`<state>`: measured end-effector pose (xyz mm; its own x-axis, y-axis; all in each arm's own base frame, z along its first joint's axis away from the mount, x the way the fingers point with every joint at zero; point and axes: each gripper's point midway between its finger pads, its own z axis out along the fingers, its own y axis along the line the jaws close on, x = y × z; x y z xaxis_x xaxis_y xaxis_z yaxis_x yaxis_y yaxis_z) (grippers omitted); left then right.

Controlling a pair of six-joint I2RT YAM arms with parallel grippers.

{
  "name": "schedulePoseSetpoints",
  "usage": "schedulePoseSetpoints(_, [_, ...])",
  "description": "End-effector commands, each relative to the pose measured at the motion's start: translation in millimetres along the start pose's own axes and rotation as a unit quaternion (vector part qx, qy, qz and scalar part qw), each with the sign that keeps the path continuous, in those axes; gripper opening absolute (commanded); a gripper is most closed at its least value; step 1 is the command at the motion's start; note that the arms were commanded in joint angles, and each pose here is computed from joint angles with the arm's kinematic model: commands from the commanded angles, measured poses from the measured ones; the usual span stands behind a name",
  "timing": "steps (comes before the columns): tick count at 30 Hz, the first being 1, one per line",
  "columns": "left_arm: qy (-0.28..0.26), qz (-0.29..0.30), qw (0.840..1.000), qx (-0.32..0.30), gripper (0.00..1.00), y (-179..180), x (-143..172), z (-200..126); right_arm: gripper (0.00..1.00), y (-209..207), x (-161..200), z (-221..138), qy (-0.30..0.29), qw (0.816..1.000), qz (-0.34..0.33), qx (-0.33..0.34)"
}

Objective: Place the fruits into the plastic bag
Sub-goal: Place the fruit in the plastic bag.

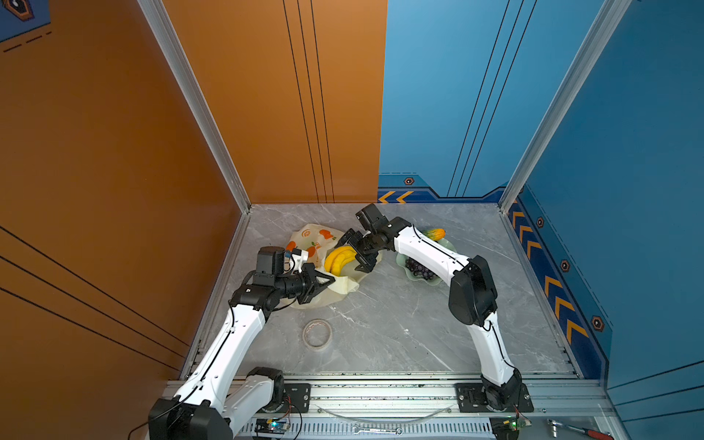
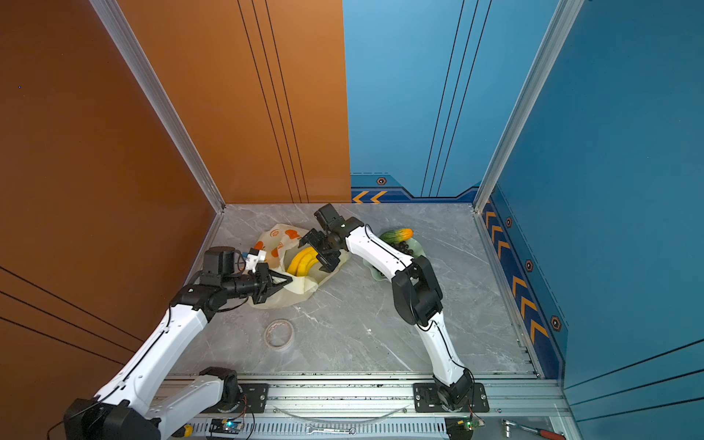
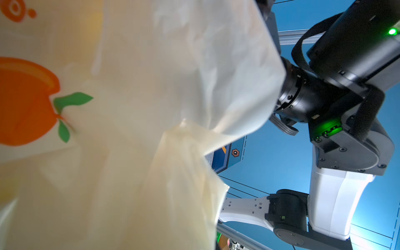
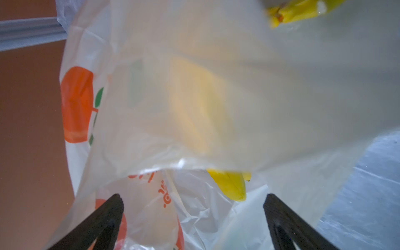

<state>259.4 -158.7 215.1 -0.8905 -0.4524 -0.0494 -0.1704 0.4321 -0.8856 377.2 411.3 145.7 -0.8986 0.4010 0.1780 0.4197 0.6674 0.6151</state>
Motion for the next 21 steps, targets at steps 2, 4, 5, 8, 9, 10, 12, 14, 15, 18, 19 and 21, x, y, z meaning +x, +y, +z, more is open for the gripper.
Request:
schedulePoseSetpoints(2, [0.011, -0.003, 1.000, -0.006, 0.00, 6.6, 5.0, 0.3, 1.00, -3.8, 23.0, -36.5, 0.002, 0.996, -0.088, 0.010])
schedulePoseSetpoints(4, [0.012, -0.003, 1.000, -0.006, 0.00, 7.7, 6.3, 0.5, 1.00, 2.4, 27.8, -59.2, -0.011, 0.993, -0.119, -0.004])
schedulePoseSetpoints(5, [0.012, -0.003, 1.000, -0.007, 0.00, 8.3, 6.7, 0.6, 1.00, 1.7, 28.1, -65.0, -0.016, 0.992, -0.127, -0.004])
schedulePoseSetpoints(8, [0.013, -0.002, 1.000, -0.006, 0.00, 8.3, 7.3, 0.8, 1.00, 2.4, 28.9, -84.8, -0.033, 0.985, -0.167, -0.010])
schedulePoseSetpoints(9, [0.013, -0.001, 1.000, -0.006, 0.00, 7.8, 7.4, 0.6, 1.00, 2.0, 28.6, -92.8, -0.042, 0.982, -0.181, -0.010])
schedulePoseSetpoints(10, [0.014, 0.000, 1.000, -0.005, 0.00, 7.2, 7.6, 0.6, 1.00, 0.5, 28.8, -100.9, -0.054, 0.980, -0.194, -0.007])
schedulePoseSetpoints(12, [0.014, 0.001, 1.000, -0.004, 0.00, 5.6, 7.5, 0.3, 1.00, -7.3, 13.2, -121.7, -0.082, 0.976, -0.200, 0.004])
schedulePoseSetpoints(14, [0.015, 0.003, 1.000, -0.003, 0.00, 4.0, 7.4, -0.3, 1.00, -16.2, 5.5, -139.2, -0.102, 0.972, -0.212, 0.022])
schedulePoseSetpoints(15, [0.016, 0.004, 1.000, -0.002, 0.00, 3.5, 7.9, -0.2, 1.00, -21.2, 0.7, -149.1, -0.113, 0.969, -0.216, 0.031])
schedulePoseSetpoints(18, [0.021, 0.005, 1.000, 0.003, 0.00, 0.6, 9.3, -0.4, 1.00, -40.1, -16.0, -175.7, -0.142, 0.963, -0.221, 0.060])
schedulePoseSetpoints(19, [0.024, 0.007, 1.000, 0.004, 0.00, -0.5, 10.6, -0.6, 1.00, -47.5, -21.8, -184.9, -0.150, 0.961, -0.221, 0.071])
schedulePoseSetpoints(21, [0.032, 0.009, 0.999, 0.000, 0.00, 0.0, 14.0, -1.0, 1.00, -58.3, -28.4, -198.3, -0.159, 0.957, -0.224, 0.088])
